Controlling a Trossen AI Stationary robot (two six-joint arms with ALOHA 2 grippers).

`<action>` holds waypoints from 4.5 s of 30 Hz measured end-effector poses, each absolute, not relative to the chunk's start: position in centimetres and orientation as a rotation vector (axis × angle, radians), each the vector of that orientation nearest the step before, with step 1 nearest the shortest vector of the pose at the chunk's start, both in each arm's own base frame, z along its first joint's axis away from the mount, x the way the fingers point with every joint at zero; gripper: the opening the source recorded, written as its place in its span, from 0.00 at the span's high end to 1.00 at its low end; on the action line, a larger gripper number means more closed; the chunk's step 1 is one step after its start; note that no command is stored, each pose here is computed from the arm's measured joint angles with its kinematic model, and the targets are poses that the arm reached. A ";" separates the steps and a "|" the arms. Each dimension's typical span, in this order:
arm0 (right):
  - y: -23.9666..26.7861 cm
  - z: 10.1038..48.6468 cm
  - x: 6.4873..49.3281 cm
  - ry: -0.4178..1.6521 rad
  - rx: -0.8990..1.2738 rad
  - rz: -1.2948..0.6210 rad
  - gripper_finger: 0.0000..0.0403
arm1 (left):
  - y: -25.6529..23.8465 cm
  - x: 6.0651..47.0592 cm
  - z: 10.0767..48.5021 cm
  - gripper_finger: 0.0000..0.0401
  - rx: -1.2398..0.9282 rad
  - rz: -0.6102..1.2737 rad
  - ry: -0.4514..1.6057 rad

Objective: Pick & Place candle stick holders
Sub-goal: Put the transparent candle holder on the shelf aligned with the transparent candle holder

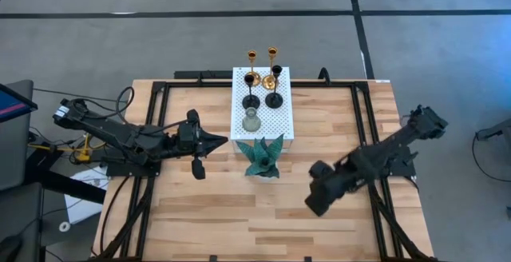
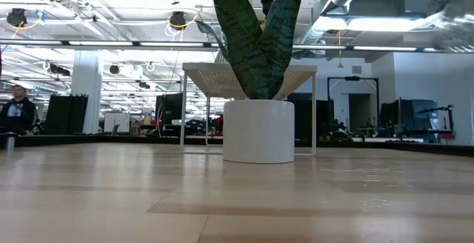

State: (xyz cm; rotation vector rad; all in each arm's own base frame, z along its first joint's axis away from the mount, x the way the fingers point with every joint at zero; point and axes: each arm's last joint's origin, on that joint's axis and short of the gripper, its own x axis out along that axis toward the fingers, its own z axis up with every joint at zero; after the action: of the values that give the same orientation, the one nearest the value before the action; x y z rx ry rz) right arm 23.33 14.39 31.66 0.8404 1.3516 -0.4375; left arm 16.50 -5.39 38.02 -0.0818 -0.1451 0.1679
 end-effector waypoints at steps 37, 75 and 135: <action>-4.5 43.0 27.9 0.876 0.614 -0.538 0.97 | -5.4 16.5 37.8 0.97 -0.073 0.168 -0.128; -7.8 41.7 34.0 1.100 0.545 -0.409 0.97 | -5.4 16.5 37.7 0.97 -0.103 0.166 -0.118; -8.0 36.6 35.2 1.277 0.468 -0.401 0.97 | -5.4 16.6 37.7 0.97 -0.102 0.166 -0.116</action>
State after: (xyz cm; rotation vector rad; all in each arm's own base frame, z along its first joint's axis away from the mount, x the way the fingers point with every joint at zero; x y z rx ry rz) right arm 35.24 -7.98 36.62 0.4684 1.2771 -0.4014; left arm 16.55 -5.41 37.70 -0.1023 -0.1159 0.1664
